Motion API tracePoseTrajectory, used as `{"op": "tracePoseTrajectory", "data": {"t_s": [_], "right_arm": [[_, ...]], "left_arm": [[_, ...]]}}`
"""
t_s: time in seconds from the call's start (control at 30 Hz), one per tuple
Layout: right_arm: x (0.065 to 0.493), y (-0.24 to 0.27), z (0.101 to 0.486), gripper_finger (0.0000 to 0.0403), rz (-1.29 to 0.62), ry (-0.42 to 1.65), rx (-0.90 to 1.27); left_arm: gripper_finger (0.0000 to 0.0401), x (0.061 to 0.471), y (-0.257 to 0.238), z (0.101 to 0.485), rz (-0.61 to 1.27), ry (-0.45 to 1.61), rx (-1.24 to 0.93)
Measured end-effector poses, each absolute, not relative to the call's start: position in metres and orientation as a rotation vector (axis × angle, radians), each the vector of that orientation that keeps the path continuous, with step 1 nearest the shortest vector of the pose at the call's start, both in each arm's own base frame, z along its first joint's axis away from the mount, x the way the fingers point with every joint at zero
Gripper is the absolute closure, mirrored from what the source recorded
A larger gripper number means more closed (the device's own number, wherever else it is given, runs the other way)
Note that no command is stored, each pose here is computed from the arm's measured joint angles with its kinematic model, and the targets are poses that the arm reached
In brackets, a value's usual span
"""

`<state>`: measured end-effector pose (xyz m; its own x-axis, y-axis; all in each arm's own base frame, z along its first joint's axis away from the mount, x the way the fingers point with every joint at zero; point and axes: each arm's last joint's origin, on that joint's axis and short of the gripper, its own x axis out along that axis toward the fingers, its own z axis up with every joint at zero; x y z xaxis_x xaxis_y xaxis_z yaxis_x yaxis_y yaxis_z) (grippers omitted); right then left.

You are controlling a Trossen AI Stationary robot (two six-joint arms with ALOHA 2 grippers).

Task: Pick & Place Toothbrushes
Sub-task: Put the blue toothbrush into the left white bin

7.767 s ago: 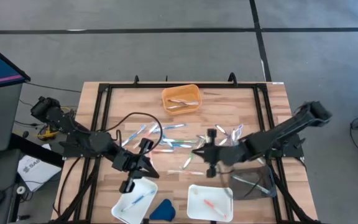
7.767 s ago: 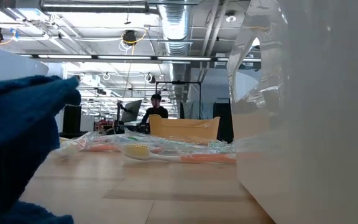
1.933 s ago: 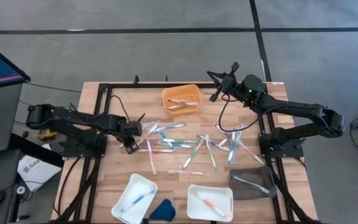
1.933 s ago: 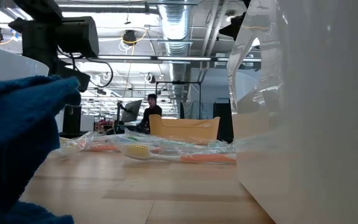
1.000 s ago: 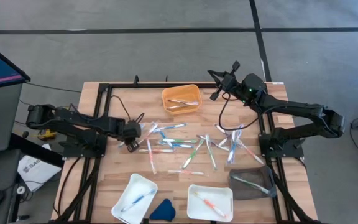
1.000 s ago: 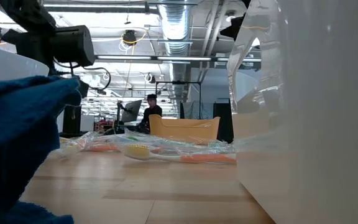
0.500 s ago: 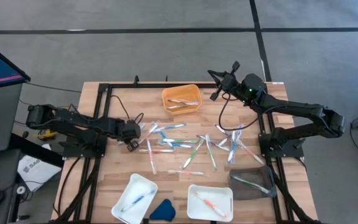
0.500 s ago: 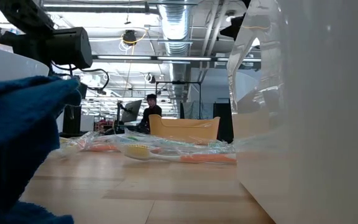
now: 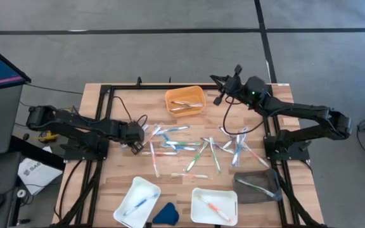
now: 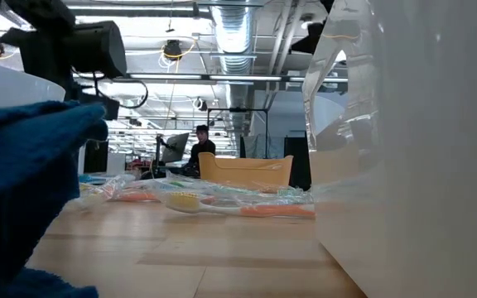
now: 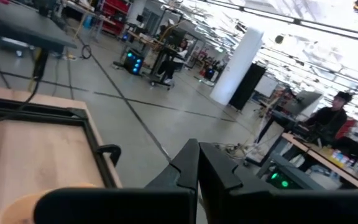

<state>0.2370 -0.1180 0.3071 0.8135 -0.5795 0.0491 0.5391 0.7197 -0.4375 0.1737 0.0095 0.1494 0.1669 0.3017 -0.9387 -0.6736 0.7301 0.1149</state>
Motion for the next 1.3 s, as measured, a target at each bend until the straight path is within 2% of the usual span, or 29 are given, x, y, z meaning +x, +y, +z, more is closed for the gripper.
{"op": "tracePoseTrajectory", "data": {"t_s": [0.3, 0.63, 0.8, 1.0, 1.17, 1.3], "right_arm": [[0.246, -0.094, 0.301, 0.0401, -0.512, 0.148, -0.449], [0.239, -0.057, 0.301, 0.0401, -0.356, 0.23, -0.45], [0.226, -0.037, 0.304, 0.0401, -0.283, 0.261, -0.372], [0.21, -0.02, 0.308, 0.0401, -0.224, 0.28, -0.228], [0.204, -0.006, 0.305, 0.0401, -0.168, 0.314, -0.15], [0.205, 0.005, 0.3, 0.0401, -0.122, 0.349, -0.091]], "left_arm": [[0.0394, 0.186, -0.024, 0.179, 0.619, 1.197, -0.42], [0.0394, 0.194, -0.083, 0.226, 0.476, 1.04, -0.491], [0.0394, 0.184, -0.116, 0.24, 0.446, 0.983, -0.673], [0.0394, 0.167, -0.163, 0.24, 0.359, 0.96, -0.876], [0.0395, 0.171, -0.2, 0.227, 0.221, 0.934, -0.926], [0.0395, 0.182, -0.224, 0.205, 0.186, 0.93, -0.937]]}}
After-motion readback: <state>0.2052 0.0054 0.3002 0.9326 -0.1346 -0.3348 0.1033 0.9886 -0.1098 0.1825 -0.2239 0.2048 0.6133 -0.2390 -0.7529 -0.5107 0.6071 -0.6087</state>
